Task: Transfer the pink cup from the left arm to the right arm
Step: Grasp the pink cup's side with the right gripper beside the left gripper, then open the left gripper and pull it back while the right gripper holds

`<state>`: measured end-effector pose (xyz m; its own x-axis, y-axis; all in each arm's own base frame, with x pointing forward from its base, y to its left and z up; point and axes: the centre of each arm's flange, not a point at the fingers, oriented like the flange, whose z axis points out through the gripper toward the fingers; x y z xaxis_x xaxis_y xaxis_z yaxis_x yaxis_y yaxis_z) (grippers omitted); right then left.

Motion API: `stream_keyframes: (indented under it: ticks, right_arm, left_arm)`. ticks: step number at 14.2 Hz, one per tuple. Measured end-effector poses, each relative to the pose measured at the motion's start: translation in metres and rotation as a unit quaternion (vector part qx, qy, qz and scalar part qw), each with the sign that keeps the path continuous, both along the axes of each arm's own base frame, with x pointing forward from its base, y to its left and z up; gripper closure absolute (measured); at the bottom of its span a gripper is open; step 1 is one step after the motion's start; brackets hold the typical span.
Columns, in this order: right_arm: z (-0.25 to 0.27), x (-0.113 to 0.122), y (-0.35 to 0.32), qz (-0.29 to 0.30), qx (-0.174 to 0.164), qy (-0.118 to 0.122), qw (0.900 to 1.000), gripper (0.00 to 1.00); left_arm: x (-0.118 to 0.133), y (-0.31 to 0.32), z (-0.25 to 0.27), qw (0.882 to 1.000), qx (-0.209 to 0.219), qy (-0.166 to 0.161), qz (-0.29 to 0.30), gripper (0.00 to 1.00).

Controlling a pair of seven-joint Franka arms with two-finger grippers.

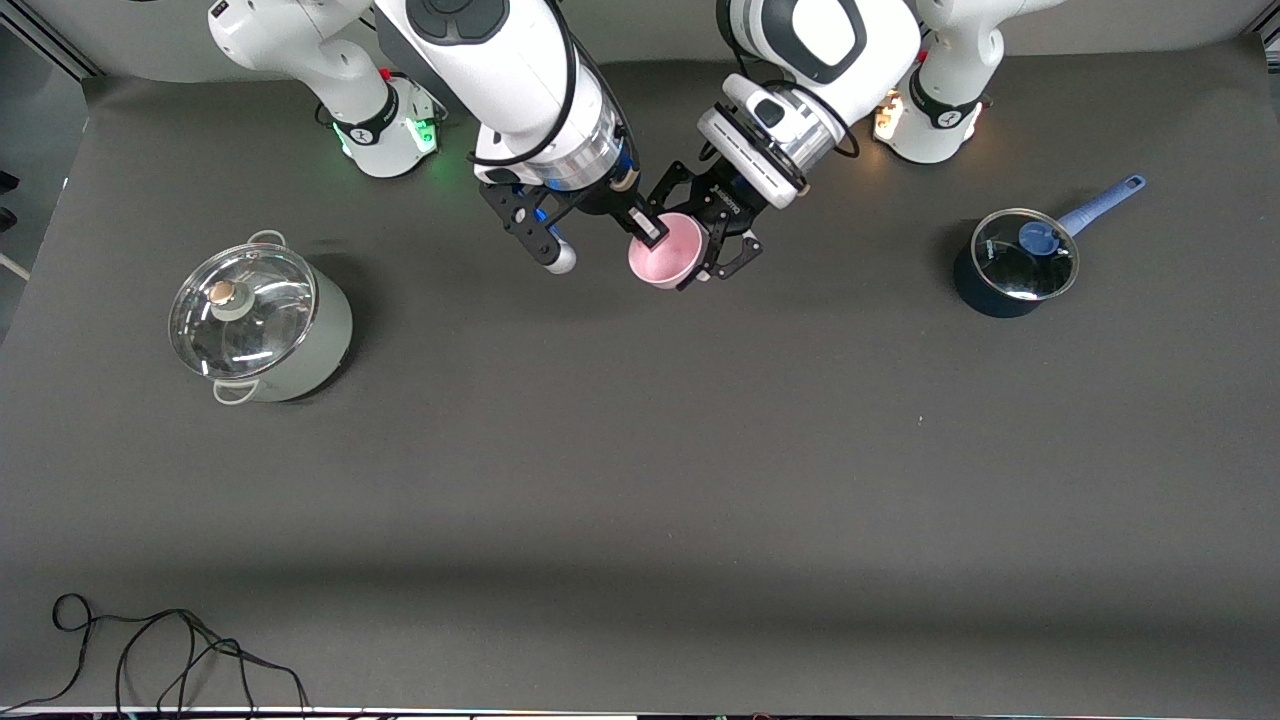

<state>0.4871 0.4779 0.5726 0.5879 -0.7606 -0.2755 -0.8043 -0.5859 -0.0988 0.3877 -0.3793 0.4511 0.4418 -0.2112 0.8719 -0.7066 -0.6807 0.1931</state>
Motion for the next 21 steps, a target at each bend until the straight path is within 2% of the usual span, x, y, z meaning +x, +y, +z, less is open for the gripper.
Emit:
stream_keyframes:
  ticks: [2,3,5,7,10,14,18,21]
  right_arm:
    - [0.000,-0.001,0.000,0.001,-0.002,0.002,1.000,0.93]
    - [0.000,0.000,0.000,0.001,-0.002,0.002,1.000,0.93]
    - [0.001,0.002,-0.003,0.003,-0.001,-0.001,1.000,0.96]
    - [0.002,0.007,-0.008,0.029,0.001,-0.012,0.999,0.96]
    - [0.002,0.021,-0.029,0.069,-0.005,-0.017,0.997,0.96]
    - [0.018,0.044,-0.103,0.149,-0.024,-0.002,0.989,0.96]
    - [0.046,0.066,-0.206,0.234,-0.032,-0.006,0.972,0.96]
    - [0.065,0.074,-0.277,0.289,-0.031,-0.019,0.957,0.96]
  left_arm:
    - [0.001,0.001,0.000,1.000,0.001,0.001,0.002,0.30]
    - [0.003,0.004,0.000,1.000,0.001,0.003,0.007,0.19]
    - [0.004,0.006,0.000,1.000,0.002,0.004,0.011,0.16]
    - [0.007,0.008,0.001,1.000,0.002,0.005,0.017,0.00]
    - [0.013,0.014,0.000,1.000,0.001,0.009,0.026,0.00]
    - [0.039,0.042,-0.016,0.998,-0.003,0.035,0.058,0.00]
    - [0.072,0.078,-0.045,0.995,0.007,0.058,0.085,0.00]
    - [0.095,0.109,-0.071,0.992,0.021,0.073,0.104,0.00]
